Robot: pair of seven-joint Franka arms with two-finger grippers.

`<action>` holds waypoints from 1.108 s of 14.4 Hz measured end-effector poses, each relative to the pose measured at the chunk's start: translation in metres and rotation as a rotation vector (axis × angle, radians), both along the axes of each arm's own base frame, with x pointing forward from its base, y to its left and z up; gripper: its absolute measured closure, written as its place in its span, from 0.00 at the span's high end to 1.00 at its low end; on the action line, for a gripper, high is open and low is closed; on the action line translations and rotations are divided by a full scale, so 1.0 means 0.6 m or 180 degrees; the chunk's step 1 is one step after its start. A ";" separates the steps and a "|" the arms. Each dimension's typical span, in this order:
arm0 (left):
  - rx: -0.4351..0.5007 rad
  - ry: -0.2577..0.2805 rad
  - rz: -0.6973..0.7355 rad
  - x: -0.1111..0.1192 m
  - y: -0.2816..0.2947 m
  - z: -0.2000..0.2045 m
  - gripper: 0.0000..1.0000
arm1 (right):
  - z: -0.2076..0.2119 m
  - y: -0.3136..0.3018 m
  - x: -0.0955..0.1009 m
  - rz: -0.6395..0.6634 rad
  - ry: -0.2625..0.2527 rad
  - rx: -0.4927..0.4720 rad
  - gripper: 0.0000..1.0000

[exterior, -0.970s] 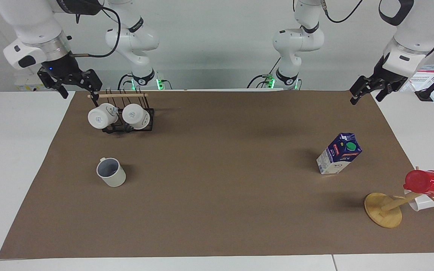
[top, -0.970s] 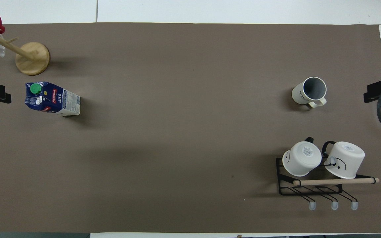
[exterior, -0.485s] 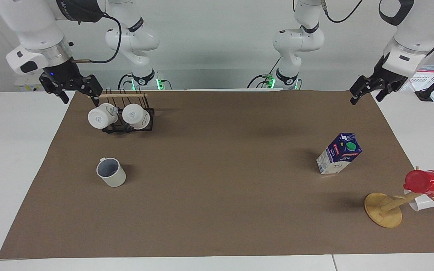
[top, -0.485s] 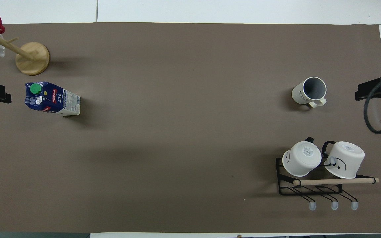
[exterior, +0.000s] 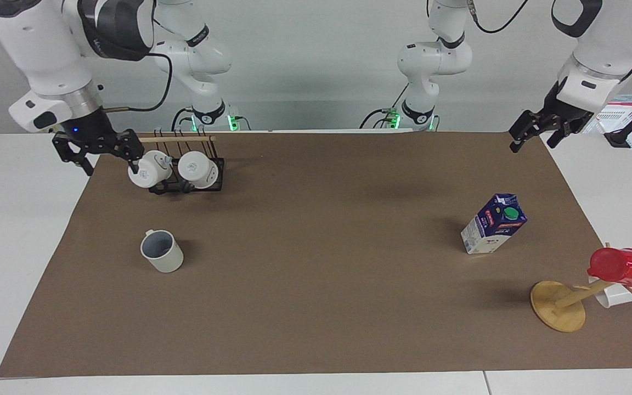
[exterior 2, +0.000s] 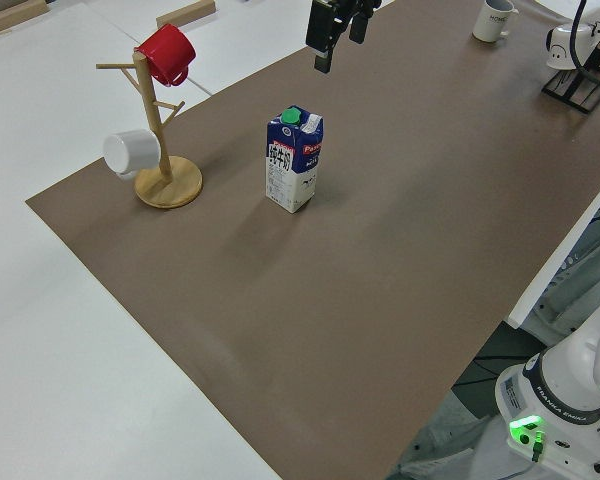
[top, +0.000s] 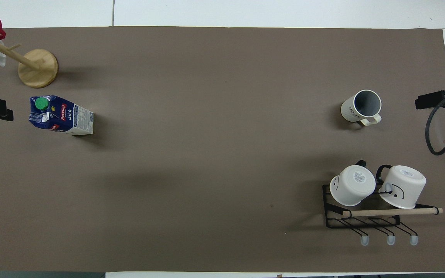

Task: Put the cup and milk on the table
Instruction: 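Reach the right gripper to the dark mug and grasp it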

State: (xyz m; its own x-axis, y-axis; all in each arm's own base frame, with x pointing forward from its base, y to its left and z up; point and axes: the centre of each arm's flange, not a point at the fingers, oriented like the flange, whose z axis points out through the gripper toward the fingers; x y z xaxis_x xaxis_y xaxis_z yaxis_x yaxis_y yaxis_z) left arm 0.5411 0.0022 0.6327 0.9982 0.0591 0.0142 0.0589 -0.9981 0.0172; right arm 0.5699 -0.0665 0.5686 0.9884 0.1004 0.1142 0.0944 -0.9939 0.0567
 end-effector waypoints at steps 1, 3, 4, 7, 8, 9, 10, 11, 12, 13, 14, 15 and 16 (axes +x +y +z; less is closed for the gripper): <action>0.0000 0.0002 0.0000 0.000 0.000 0.000 1.00 | -0.028 -0.013 0.019 0.0073 -0.0044 -0.0022 1.00; 0.0000 0.0005 0.0000 0.000 0.000 -0.001 1.00 | -0.092 -0.015 0.060 0.0215 -0.0079 -0.0051 1.00; 0.0000 0.0007 0.0000 0.000 0.000 -0.002 1.00 | -0.126 -0.009 0.077 0.0284 -0.0070 -0.0049 1.00; 0.0000 0.0011 -0.0001 0.000 0.000 -0.003 1.00 | -0.218 0.010 0.116 0.0372 -0.0050 0.0056 1.00; 0.0000 0.0011 -0.0001 -0.001 0.000 -0.003 1.00 | -0.240 0.013 0.123 0.0382 -0.0029 0.0081 1.00; 0.0000 0.0010 -0.0001 -0.001 0.000 -0.002 1.00 | -0.258 0.013 0.127 0.0426 0.0005 0.0090 1.00; 0.0000 0.0010 -0.0001 -0.001 0.000 -0.002 1.00 | -0.276 0.012 0.130 0.0499 0.0037 0.0098 1.00; 0.0000 0.0011 -0.0001 -0.001 0.000 -0.002 1.00 | -0.292 0.010 0.133 0.0553 0.0056 0.0113 1.00; 0.0000 0.0012 -0.0002 -0.001 0.000 -0.003 1.00 | -0.308 0.009 0.135 0.0574 0.0086 0.0127 1.00; 0.0000 0.0014 -0.0002 -0.001 0.000 -0.003 1.00 | -0.322 0.008 0.135 0.0580 0.0124 0.0151 1.00; 0.0000 0.0015 -0.0002 -0.001 0.000 -0.003 1.00 | -0.336 0.006 0.133 0.0577 0.0163 0.0198 1.00; 0.0000 0.0015 -0.0002 -0.002 0.000 -0.003 1.00 | -0.350 0.004 0.127 0.0592 0.0207 0.0246 0.97; -0.0001 0.0015 -0.0002 -0.002 0.000 -0.003 1.00 | -0.364 0.004 0.121 0.0623 0.0253 0.0280 0.96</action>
